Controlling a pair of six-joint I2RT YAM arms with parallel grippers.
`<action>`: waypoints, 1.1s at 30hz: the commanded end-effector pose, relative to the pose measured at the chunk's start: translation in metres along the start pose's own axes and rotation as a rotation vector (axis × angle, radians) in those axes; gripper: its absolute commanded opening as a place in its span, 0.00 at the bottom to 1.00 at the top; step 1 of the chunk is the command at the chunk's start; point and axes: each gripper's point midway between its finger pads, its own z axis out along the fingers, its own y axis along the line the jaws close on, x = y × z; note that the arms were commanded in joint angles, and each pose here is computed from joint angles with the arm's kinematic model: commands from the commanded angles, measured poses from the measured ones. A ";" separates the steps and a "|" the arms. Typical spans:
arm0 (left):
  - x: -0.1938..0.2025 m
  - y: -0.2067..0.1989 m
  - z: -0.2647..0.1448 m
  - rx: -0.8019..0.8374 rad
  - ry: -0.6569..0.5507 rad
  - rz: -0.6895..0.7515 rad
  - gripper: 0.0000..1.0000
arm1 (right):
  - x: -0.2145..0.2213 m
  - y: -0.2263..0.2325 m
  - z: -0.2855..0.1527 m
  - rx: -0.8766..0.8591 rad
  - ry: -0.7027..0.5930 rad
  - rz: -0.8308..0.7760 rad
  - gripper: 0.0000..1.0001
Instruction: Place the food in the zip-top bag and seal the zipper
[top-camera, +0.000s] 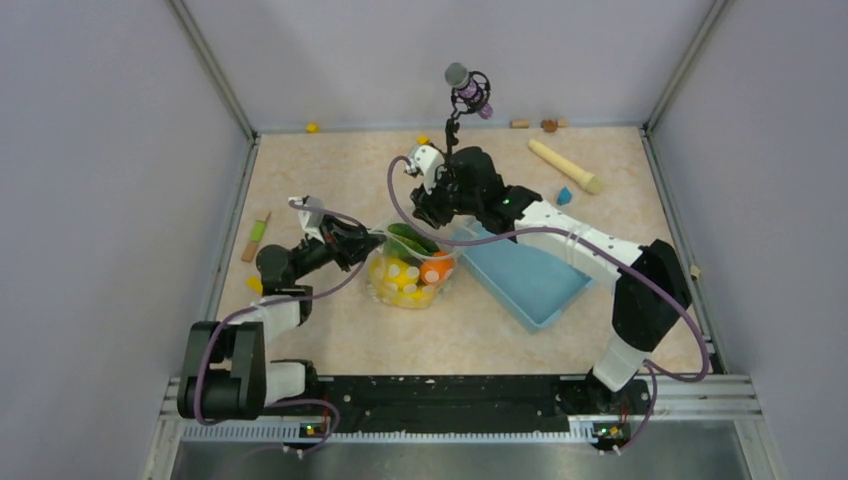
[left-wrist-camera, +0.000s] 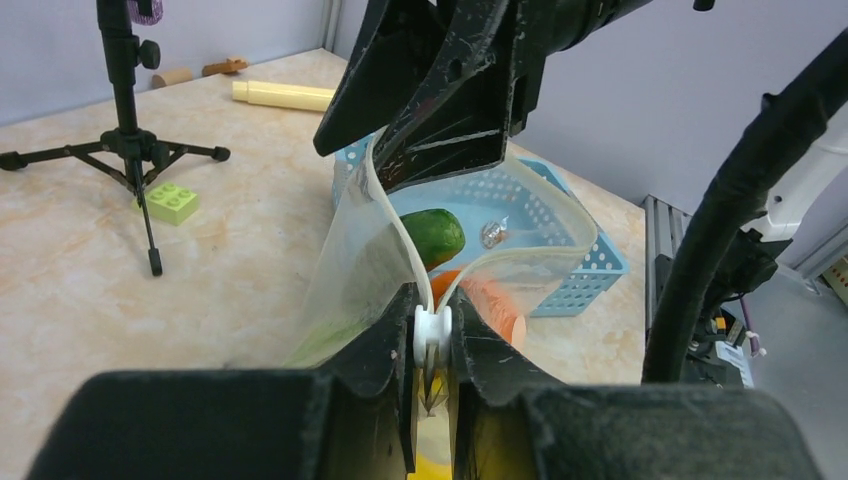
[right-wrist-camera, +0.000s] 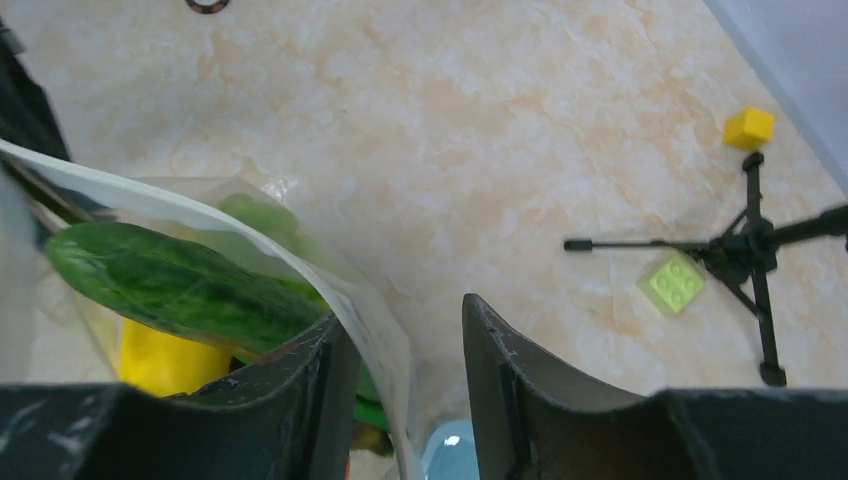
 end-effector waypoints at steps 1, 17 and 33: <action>-0.016 -0.018 -0.004 0.012 -0.040 0.081 0.00 | -0.029 -0.022 -0.040 0.176 -0.081 0.151 0.44; -0.014 -0.050 -0.024 -0.118 -0.053 0.166 0.00 | 0.045 0.007 -0.067 0.250 -0.046 0.524 0.60; -0.011 -0.056 -0.028 -0.242 -0.079 -0.216 0.00 | 0.032 -0.081 -0.077 0.615 0.038 0.220 0.00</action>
